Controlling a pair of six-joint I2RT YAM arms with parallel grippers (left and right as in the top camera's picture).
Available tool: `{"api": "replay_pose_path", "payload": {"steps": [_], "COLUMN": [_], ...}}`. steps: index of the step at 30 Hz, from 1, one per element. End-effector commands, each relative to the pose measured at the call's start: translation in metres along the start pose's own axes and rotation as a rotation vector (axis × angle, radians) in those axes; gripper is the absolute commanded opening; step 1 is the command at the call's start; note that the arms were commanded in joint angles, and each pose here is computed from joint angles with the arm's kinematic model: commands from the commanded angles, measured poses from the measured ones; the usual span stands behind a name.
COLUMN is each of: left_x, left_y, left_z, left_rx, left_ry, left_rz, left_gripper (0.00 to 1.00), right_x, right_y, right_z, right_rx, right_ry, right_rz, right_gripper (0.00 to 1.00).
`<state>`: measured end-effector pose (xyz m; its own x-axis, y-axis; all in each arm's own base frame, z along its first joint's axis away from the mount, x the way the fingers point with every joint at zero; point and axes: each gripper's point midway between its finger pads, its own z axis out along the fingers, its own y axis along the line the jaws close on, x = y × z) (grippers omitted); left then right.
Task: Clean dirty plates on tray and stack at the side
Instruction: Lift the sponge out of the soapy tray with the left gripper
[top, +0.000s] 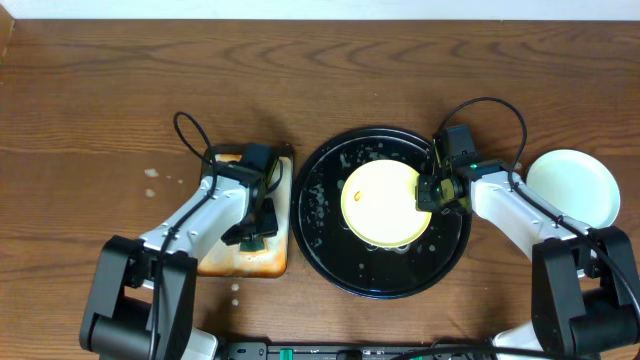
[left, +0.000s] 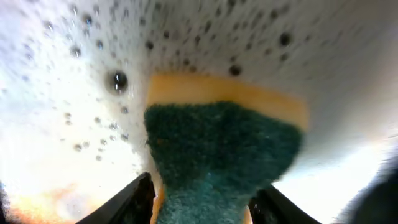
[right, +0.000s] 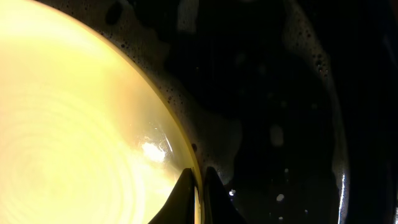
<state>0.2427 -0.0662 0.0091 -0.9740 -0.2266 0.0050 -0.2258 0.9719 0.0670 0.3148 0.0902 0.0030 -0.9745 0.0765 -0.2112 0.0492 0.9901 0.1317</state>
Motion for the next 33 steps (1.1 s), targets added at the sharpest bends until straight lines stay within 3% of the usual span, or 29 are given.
{"api": "replay_pose_path", "payload": {"steps": [1, 14, 17, 20, 23, 24, 33], "left_x": [-0.014, -0.02, -0.022, -0.022, -0.025, -0.027, -0.048], "left_y": [-0.003, 0.002, 0.001, 0.0, -0.002, -0.002, -0.015], "left_z": [-0.012, 0.001, 0.001, 0.001, 0.0, 0.0, -0.04], "left_rx": [0.004, -0.025, -0.02, -0.016, -0.008, -0.005, 0.033], "left_ry": [-0.056, -0.103, -0.11, -0.11, -0.124, -0.129, -0.185], "left_rz": [0.011, 0.037, 0.036, 0.036, 0.037, 0.039, 0.097], "left_gripper": [0.51, 0.49, 0.37, 0.32, 0.19, 0.1, 0.07], "right_x": [0.013, 0.013, 0.013, 0.013, 0.013, 0.013, 0.013], "right_y": [-0.015, -0.015, -0.015, -0.015, -0.015, -0.015, -0.015], "right_z": [0.014, 0.014, 0.014, 0.014, 0.014, 0.014, 0.014], "right_rx": [0.054, 0.054, 0.054, 0.054, 0.054, 0.054, 0.054], "right_ry": [0.05, 0.05, 0.05, 0.05, 0.05, 0.05, 0.049], "right_rz": [0.023, 0.023, 0.023, 0.023, 0.023, 0.023, 0.023], "right_gripper": [0.01, 0.01, 0.01, 0.01, 0.01, 0.01, 0.01]}}
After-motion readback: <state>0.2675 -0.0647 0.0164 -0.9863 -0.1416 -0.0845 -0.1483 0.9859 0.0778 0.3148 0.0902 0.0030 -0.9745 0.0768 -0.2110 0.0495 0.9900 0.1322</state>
